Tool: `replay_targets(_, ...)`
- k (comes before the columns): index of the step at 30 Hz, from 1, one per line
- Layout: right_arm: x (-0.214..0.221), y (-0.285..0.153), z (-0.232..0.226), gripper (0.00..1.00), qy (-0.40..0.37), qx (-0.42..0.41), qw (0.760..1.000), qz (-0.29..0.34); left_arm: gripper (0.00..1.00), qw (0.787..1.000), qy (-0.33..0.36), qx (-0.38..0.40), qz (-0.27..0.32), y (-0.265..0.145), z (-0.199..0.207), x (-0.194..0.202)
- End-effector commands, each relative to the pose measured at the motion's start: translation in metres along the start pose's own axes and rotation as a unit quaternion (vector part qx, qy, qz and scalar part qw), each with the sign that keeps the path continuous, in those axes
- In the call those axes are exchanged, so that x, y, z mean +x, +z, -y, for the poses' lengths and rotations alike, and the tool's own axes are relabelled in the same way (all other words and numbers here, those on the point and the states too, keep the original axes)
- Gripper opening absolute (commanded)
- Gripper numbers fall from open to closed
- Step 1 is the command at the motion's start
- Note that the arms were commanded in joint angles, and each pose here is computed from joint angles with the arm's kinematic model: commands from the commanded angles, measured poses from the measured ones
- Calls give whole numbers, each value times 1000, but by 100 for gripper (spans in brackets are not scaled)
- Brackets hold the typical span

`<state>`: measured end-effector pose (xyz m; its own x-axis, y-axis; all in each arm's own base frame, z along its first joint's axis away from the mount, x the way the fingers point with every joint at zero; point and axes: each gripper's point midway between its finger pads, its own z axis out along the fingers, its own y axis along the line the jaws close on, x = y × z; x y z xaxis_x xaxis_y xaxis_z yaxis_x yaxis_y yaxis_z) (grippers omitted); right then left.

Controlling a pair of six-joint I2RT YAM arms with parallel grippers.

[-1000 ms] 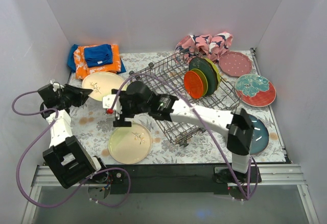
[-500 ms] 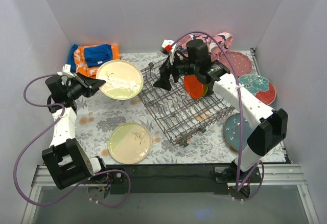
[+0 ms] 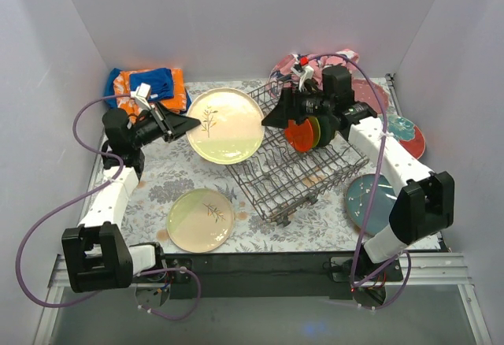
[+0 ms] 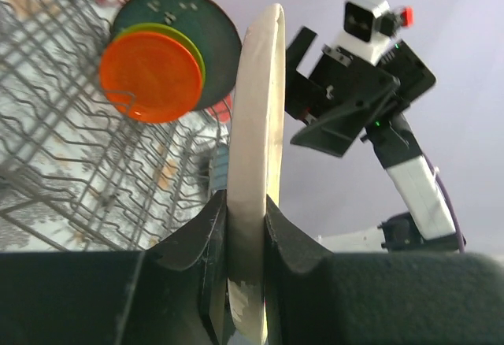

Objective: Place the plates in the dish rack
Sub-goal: Pass the plate from the left arm to the right

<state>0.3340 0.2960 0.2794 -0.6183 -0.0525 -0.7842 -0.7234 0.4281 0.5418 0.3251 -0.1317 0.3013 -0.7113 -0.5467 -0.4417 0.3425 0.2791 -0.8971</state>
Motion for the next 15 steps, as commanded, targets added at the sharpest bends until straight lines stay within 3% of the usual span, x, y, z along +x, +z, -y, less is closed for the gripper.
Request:
replay_targets(1,-4,-15,-30,98,45,-50,998,18,0,997,38,65,-13,11,43,12)
replay_targets(5,5,-15,-35,92,84,-71,994,19,0,996,36,75,-25,22,47,23)
replay_targets(10,15,-17,-45,70,108,-111,988,22,0,996,30,75,-29,27,45,29)
replay_targets(15,19,-19,-52,62,126,-135,983,23,0,996,26,74,-33,31,42,33)
